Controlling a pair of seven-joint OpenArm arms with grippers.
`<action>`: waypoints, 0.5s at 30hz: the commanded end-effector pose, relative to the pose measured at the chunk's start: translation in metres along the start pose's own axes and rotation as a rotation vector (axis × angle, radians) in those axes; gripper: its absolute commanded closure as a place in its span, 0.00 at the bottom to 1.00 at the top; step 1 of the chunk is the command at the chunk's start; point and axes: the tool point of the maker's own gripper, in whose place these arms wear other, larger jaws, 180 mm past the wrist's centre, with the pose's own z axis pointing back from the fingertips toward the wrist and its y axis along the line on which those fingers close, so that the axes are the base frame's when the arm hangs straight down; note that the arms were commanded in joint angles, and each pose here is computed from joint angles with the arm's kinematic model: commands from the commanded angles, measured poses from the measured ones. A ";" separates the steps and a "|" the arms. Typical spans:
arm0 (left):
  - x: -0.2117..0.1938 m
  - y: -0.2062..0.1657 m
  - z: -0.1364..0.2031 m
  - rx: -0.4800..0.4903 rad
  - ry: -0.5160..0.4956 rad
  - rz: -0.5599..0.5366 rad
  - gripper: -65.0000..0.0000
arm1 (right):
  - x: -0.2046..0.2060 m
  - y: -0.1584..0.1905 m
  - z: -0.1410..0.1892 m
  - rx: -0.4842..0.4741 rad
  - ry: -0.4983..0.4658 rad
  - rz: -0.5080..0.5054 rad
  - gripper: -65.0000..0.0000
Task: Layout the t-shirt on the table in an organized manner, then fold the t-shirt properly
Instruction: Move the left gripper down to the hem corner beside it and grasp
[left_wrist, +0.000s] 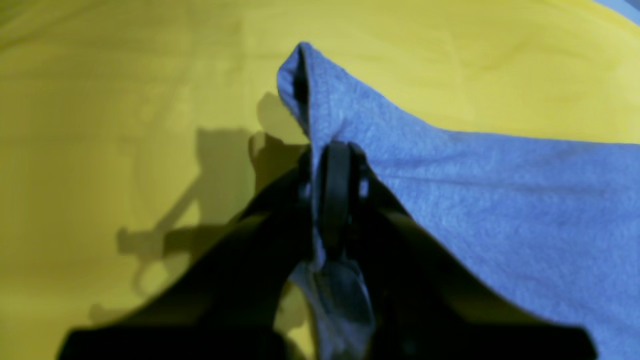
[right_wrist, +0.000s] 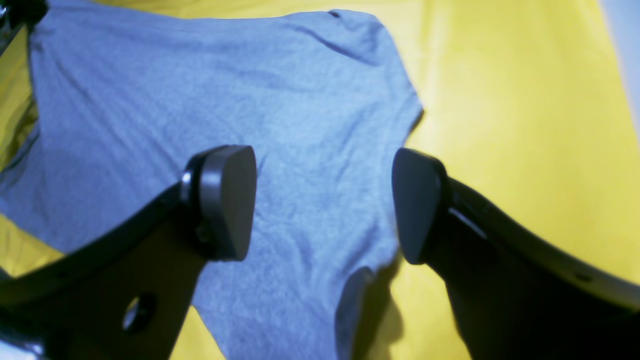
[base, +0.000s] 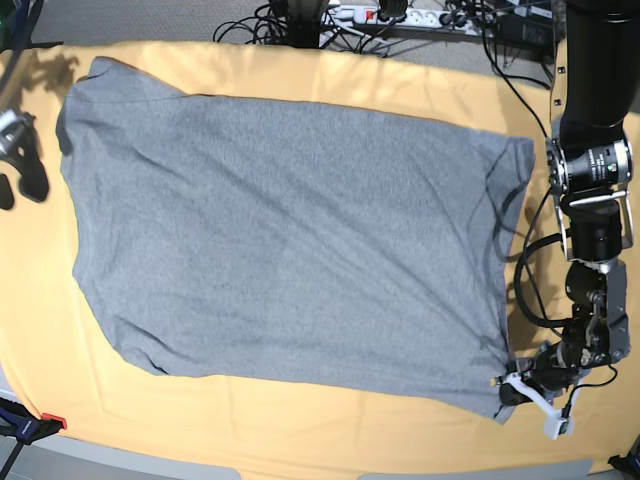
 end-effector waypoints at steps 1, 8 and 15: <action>0.033 0.001 0.008 -0.001 -0.079 -0.009 1.00 | 0.017 0.005 -0.006 0.019 -0.040 0.049 0.32; -0.017 0.003 0.001 -0.007 0.004 0.013 1.00 | 0.045 0.011 -0.068 -0.049 -0.052 0.223 0.32; -0.068 -0.009 -0.002 -0.078 0.103 0.059 1.00 | 0.069 0.003 -0.137 -0.101 -0.032 0.224 0.32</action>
